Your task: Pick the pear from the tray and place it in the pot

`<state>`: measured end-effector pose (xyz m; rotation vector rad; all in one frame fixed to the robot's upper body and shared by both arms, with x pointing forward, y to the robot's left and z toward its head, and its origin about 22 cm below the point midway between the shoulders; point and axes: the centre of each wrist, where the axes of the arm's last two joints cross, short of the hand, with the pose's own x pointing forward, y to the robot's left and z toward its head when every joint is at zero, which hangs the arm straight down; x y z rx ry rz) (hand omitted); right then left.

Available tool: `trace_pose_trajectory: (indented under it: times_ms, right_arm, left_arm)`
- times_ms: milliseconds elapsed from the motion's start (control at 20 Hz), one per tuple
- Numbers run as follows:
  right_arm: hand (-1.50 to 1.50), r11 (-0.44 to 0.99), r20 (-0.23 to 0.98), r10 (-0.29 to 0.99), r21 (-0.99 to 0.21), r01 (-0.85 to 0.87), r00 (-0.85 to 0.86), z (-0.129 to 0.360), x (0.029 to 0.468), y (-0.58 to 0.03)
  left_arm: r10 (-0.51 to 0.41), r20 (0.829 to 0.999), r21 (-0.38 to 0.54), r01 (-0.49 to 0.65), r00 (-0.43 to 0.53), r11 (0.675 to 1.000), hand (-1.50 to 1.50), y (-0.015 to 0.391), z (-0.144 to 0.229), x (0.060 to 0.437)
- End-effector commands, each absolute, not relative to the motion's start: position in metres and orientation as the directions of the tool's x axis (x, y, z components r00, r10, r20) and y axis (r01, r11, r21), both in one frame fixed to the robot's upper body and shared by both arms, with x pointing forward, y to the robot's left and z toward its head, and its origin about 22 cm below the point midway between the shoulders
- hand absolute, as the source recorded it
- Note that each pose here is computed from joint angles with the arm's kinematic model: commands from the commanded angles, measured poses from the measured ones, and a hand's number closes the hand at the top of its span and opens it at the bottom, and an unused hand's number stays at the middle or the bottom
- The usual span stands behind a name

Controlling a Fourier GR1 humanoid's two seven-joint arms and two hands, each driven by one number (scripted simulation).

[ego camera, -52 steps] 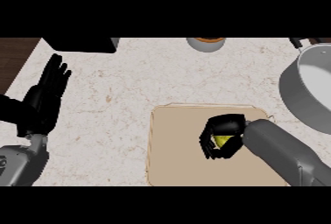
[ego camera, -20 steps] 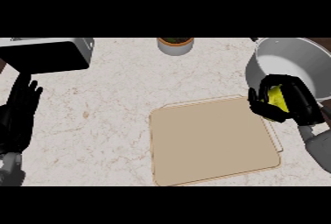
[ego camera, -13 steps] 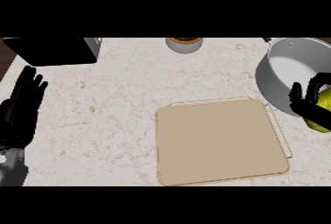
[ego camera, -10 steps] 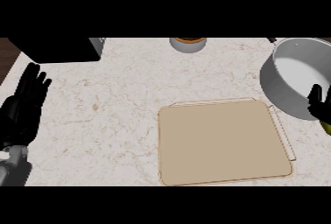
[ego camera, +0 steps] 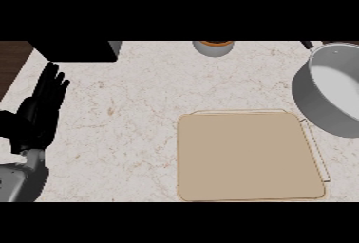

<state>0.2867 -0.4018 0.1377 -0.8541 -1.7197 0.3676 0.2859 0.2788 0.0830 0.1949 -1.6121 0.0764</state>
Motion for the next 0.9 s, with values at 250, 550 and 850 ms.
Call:
trace_pose_trajectory:
  times_ms: [250,550,850]
  right_arm:
    - [1.50,0.273,0.358,0.929,-0.833,0.481,0.093,0.109,0.316,-0.437]
    - [1.50,0.298,0.372,0.922,-0.858,0.419,0.105,0.070,0.348,-0.443]
    - [-1.50,0.475,0.542,0.818,-0.826,0.303,0.195,0.043,0.344,-0.453]
  left_arm:
    - [-0.082,0.995,0.074,-0.136,-0.053,0.988,0.00,0.267,0.070,0.284]
    - [-0.084,0.995,0.077,-0.128,-0.053,0.989,0.00,0.267,0.078,0.281]
    - [-0.066,0.995,0.057,-0.120,-0.069,0.991,0.00,0.270,0.092,0.298]
